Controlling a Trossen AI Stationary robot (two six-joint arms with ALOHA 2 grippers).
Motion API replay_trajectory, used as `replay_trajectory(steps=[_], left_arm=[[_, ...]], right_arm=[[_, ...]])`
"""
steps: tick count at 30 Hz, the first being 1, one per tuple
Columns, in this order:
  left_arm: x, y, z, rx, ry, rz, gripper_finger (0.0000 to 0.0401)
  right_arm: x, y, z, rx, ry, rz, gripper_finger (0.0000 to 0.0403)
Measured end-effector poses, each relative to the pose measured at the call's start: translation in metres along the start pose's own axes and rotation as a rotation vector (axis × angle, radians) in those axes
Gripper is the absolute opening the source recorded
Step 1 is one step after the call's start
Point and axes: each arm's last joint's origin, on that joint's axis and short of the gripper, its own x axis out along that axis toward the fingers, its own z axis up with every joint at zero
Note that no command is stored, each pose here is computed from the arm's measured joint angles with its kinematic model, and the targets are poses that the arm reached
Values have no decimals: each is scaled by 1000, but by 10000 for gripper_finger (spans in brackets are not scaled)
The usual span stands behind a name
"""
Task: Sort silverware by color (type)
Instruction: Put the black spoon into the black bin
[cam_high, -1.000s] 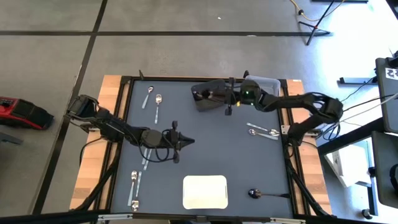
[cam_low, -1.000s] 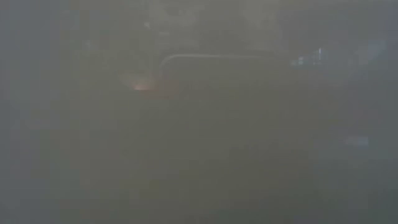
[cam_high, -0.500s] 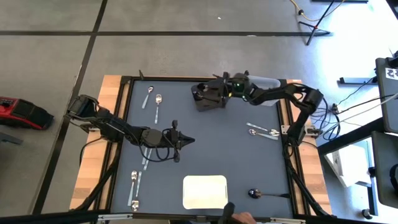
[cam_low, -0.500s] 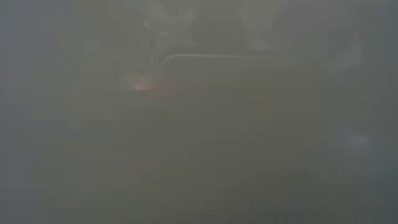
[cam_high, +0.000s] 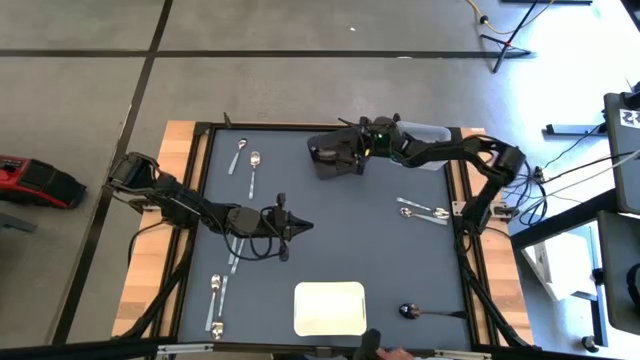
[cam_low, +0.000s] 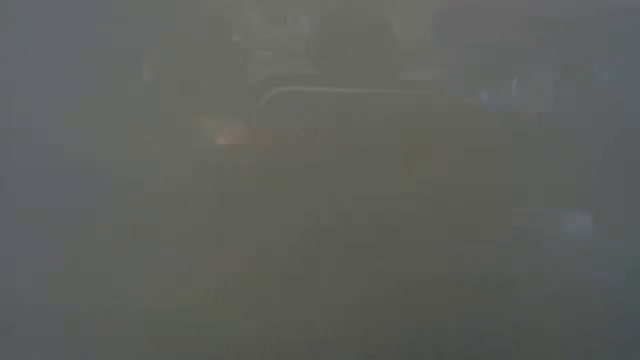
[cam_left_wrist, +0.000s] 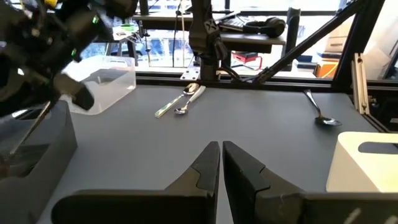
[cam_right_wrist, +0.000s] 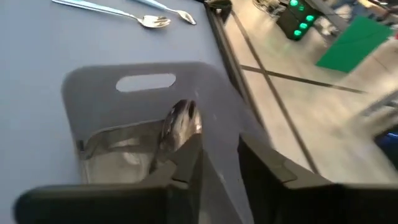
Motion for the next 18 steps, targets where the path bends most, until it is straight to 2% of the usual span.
replay_trajectory(steps=[3, 6, 10, 18], left_arm=[[0, -1, 0, -10, -2, -4, 15], [0, -1, 2, -30, -13, -5, 15], [2, -3, 7, -33, -28, -7, 15], [7, -8, 17, 37, -54, -93, 15]], right_arm=[[-24, 4, 25, -19, 23, -44, 115], [-55, 12, 48, -36, 32, -14, 120], [-105, 32, 73, 7, 41, 64, 121], [-184, 80, 87, 202, 124, 304, 121]])
